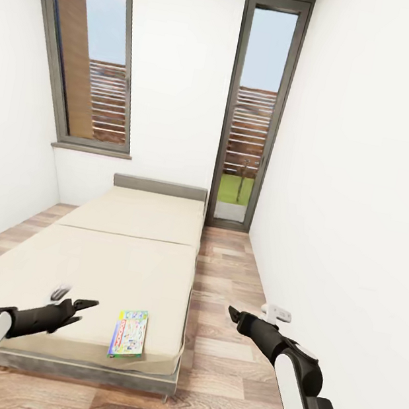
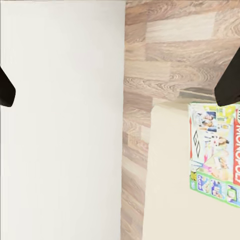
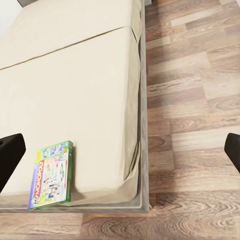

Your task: Put all the toys in the child's room - the three board games (two on the bed and one on the table), the two jigsaw puzzles on the table, and the tennis ball on the table - inside the toy box on the table in the child's room.

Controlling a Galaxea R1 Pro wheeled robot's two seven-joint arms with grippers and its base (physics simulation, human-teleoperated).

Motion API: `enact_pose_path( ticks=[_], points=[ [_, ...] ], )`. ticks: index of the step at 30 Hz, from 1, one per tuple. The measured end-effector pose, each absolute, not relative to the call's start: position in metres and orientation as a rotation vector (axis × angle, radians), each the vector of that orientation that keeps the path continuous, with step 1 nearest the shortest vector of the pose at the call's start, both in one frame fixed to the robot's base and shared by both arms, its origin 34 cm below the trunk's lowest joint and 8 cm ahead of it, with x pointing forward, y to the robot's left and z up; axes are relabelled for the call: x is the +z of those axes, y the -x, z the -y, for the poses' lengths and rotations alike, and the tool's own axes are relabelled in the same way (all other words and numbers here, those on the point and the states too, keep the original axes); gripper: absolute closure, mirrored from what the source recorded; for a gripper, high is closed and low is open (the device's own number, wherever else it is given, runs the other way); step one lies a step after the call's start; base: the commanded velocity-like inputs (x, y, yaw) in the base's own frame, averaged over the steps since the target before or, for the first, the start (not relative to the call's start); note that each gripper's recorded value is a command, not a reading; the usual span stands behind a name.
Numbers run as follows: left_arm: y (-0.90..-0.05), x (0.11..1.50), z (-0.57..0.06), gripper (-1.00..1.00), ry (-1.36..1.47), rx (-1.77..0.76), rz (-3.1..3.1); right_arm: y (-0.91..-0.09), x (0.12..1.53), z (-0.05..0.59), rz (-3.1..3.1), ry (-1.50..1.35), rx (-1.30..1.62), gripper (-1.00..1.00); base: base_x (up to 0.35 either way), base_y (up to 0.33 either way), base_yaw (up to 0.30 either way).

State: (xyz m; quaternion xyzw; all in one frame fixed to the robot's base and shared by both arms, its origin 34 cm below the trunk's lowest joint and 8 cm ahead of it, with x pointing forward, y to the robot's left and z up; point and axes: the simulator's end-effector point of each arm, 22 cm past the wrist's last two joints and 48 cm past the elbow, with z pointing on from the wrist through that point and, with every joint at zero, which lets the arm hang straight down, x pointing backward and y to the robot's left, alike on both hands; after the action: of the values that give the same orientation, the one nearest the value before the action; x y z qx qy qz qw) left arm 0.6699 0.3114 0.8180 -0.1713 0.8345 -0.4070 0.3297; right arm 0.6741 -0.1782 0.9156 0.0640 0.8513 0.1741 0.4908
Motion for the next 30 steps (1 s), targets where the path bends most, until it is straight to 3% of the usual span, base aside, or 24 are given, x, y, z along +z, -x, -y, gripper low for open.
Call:
enact_pose_path(
  ticks=[9,30],
  points=[
    [-0.668,0.829,-0.315,-1.0,0.401,-1.171,-2.097,-0.674,0.901,0.178,-2.067,-0.155,0.422,-1.0,0.0,0.0,0.0],
    [-0.663,0.794,-0.332,-1.0,0.416,-1.157,-2.098,-0.672,0.866,0.179,-2.066,-0.154,0.421,-1.0,0.0,0.0,0.0]
  ],
)
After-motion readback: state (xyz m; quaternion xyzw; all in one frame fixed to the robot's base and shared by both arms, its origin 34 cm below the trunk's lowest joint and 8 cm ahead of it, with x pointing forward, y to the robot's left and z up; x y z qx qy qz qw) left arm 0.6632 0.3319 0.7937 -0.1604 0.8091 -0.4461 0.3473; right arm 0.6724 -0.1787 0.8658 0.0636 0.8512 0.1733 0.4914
